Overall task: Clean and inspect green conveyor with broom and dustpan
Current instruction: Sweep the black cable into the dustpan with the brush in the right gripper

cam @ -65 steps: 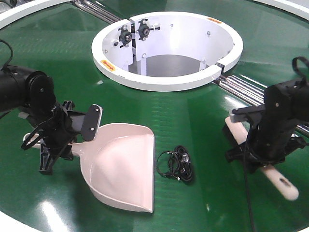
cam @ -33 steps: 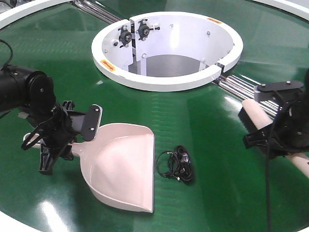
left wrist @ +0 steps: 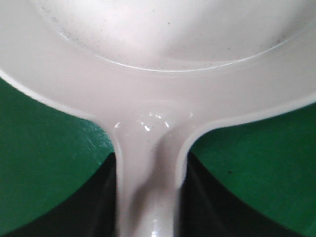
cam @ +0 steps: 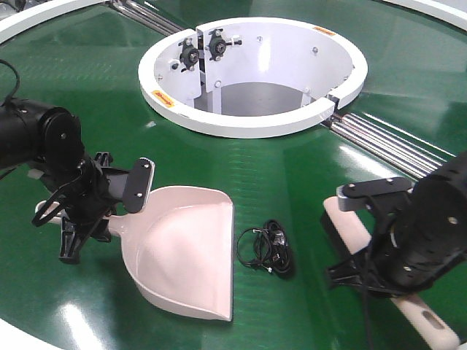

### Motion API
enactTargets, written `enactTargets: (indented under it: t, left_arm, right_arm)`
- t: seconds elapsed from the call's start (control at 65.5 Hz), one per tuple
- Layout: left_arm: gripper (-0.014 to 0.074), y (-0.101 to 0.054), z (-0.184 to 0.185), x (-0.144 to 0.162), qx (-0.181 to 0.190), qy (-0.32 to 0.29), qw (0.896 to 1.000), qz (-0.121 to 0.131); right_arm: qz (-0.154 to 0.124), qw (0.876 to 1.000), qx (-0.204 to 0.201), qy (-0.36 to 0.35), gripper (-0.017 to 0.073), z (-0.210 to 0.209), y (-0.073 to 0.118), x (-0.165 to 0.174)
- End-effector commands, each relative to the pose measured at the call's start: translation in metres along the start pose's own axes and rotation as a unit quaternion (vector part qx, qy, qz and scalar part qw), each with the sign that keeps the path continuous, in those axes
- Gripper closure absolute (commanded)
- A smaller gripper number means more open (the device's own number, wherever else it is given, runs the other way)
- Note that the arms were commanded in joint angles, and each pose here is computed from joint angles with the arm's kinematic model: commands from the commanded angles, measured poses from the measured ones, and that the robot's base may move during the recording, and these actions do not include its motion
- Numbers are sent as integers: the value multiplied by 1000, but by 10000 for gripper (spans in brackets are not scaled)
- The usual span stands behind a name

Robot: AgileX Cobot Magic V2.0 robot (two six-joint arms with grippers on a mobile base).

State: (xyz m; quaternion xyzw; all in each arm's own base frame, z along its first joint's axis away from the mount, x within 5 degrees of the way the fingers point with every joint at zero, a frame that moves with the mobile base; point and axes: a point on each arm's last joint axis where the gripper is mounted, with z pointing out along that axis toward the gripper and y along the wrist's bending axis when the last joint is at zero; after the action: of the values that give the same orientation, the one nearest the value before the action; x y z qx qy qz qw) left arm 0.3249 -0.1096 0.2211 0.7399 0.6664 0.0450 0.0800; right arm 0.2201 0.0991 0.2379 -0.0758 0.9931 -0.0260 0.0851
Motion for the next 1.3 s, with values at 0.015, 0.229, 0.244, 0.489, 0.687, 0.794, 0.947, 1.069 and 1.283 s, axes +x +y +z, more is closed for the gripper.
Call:
enactTargets:
  t: [0.015, 0.229, 0.244, 0.489, 0.687, 0.794, 0.947, 1.069, 1.283]
  left_arm:
    - [600, 1, -22, -5, -26, -12, 1000, 6]
    - [600, 1, -22, -5, -26, -12, 1000, 6]
    - [600, 1, -22, -5, -26, -12, 1000, 6]
    - [600, 1, -22, -5, -26, -12, 1000, 6]
    - [600, 1, -22, -5, -26, -12, 1000, 6]
    - [600, 1, -22, -5, -26, -12, 1000, 6]
    - [600, 1, -22, -5, -26, -12, 1000, 6]
    - [600, 1, -22, -5, -26, -12, 1000, 6]
    - [600, 1, -22, -5, -26, -12, 1000, 6]
  right_arm:
    - [0, 1000, -6, -31, 566, -5, 7, -19]
    - [-5, 999, -28, 18, 566, 13, 24, -44]
    - [-3, 999, -33, 20, 566, 13, 26, -45]
    - [-17, 986, -150, 69, 565, 29, 57, -62]
    - [-68, 972, -214, 72, 565, 26, 101, -70]
    - [-105, 967, -221, 69, 565, 22, 129, -76]
    - [-147, 960, -230, 69, 565, 14, 162, -84]
    - [-165, 957, -234, 53, 565, 5, 177, -92]
    - [-162, 959, -234, 7, 565, -8, 172, -105]
